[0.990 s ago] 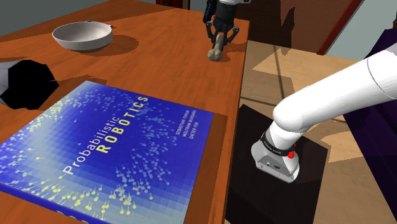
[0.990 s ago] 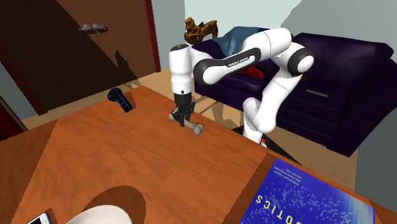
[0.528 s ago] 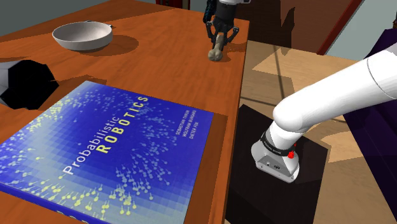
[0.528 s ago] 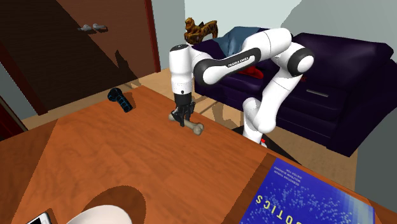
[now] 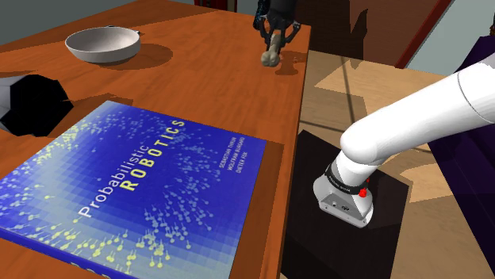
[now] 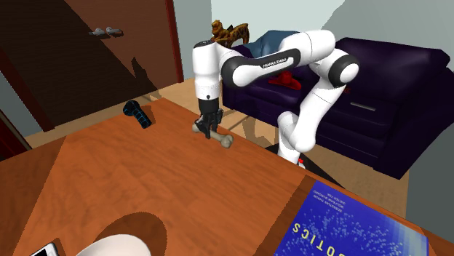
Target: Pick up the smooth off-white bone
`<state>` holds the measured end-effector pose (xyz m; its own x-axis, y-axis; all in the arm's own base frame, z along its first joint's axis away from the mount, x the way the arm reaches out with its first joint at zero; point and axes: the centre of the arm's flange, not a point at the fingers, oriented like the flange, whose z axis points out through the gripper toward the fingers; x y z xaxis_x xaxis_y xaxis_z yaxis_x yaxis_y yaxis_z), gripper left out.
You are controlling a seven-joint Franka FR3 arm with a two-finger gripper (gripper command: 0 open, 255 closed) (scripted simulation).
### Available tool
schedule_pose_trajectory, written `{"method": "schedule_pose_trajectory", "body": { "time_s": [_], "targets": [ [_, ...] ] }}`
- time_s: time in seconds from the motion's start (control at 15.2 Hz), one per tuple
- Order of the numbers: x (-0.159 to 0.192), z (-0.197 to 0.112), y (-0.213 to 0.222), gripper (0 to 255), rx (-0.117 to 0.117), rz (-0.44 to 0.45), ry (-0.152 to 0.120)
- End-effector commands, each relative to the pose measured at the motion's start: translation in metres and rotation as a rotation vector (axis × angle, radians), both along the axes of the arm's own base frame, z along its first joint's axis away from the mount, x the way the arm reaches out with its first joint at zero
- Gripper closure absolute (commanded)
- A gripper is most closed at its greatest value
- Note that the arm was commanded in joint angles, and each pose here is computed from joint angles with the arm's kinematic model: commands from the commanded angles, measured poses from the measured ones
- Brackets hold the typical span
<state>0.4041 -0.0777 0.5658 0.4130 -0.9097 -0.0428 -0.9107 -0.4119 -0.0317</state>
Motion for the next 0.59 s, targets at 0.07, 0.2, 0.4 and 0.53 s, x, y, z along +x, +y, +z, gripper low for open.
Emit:
{"method": "schedule_pose_trajectory", "body": {
  "time_s": [0.07,0.2,0.4,0.53],
  "targets": [
    [0.000,0.015,0.000,255,0.000,0.000,0.000],
    [0.000,0.026,0.000,255,0.000,0.000,0.000],
    [0.000,0.042,0.000,255,0.000,0.000,0.000],
    [0.000,0.048,0.000,255,0.000,0.000,0.000]
  ]
}}
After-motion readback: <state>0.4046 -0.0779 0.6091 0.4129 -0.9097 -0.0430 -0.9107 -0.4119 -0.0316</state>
